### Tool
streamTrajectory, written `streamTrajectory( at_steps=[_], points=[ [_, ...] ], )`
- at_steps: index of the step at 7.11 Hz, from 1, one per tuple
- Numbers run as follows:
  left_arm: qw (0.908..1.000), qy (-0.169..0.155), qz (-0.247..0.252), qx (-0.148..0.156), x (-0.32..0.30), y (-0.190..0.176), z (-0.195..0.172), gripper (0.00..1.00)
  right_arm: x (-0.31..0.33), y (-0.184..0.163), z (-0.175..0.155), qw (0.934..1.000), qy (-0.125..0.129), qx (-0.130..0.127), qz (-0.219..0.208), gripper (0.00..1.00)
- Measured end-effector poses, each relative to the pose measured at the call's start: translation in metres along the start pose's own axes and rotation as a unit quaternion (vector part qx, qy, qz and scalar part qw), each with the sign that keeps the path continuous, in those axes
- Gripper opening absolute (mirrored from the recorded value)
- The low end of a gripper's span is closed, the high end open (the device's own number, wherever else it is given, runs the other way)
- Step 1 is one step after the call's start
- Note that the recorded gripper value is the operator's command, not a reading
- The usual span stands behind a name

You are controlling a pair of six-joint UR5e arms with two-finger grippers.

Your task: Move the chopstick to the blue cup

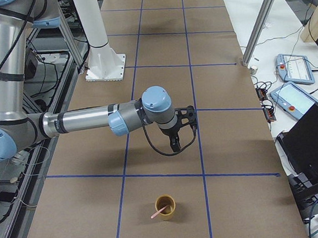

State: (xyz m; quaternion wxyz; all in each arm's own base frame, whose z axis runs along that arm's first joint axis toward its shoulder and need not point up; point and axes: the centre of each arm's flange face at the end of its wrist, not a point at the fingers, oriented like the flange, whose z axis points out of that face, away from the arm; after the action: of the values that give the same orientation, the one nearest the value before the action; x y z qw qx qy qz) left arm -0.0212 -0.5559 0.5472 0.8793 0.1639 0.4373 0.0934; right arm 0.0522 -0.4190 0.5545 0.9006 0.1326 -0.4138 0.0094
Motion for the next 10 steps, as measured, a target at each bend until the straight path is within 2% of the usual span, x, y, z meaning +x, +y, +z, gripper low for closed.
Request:
streamTrajectory(
  at_steps=[1, 2, 4, 6, 8, 10],
  points=[
    [0.9997, 0.0, -0.024, -0.001, 0.063, -0.017, 0.002, 0.0, 0.0, 0.0, 0.0, 1.0, -0.001, 0.0, 0.0, 1.0],
    [0.9986, -0.004, -0.052, -0.003, 0.14, -0.033, 0.019, 0.0, 0.0, 0.0, 0.0, 1.0, -0.001, -0.001, 0.0, 1.0],
    [0.9947, 0.001, -0.102, -0.009, 0.305, -0.061, 0.08, 0.0, 0.001, 0.001, 0.001, 1.0, -0.001, -0.002, 0.002, 1.0],
    [0.9898, -0.015, -0.139, -0.027, 0.476, -0.077, 0.135, 0.0, 0.002, 0.001, 0.002, 1.0, -0.001, -0.003, 0.006, 1.0],
    [0.9859, -0.032, -0.161, -0.035, 0.602, -0.091, 0.179, 0.0, 0.003, 0.002, 0.003, 1.0, -0.001, -0.004, 0.008, 1.0],
    [0.9849, -0.041, -0.163, -0.04, 0.676, -0.09, 0.208, 0.0, 0.005, 0.002, 0.005, 0.9999, 0.0, -0.005, 0.01, 1.0]
  ],
)
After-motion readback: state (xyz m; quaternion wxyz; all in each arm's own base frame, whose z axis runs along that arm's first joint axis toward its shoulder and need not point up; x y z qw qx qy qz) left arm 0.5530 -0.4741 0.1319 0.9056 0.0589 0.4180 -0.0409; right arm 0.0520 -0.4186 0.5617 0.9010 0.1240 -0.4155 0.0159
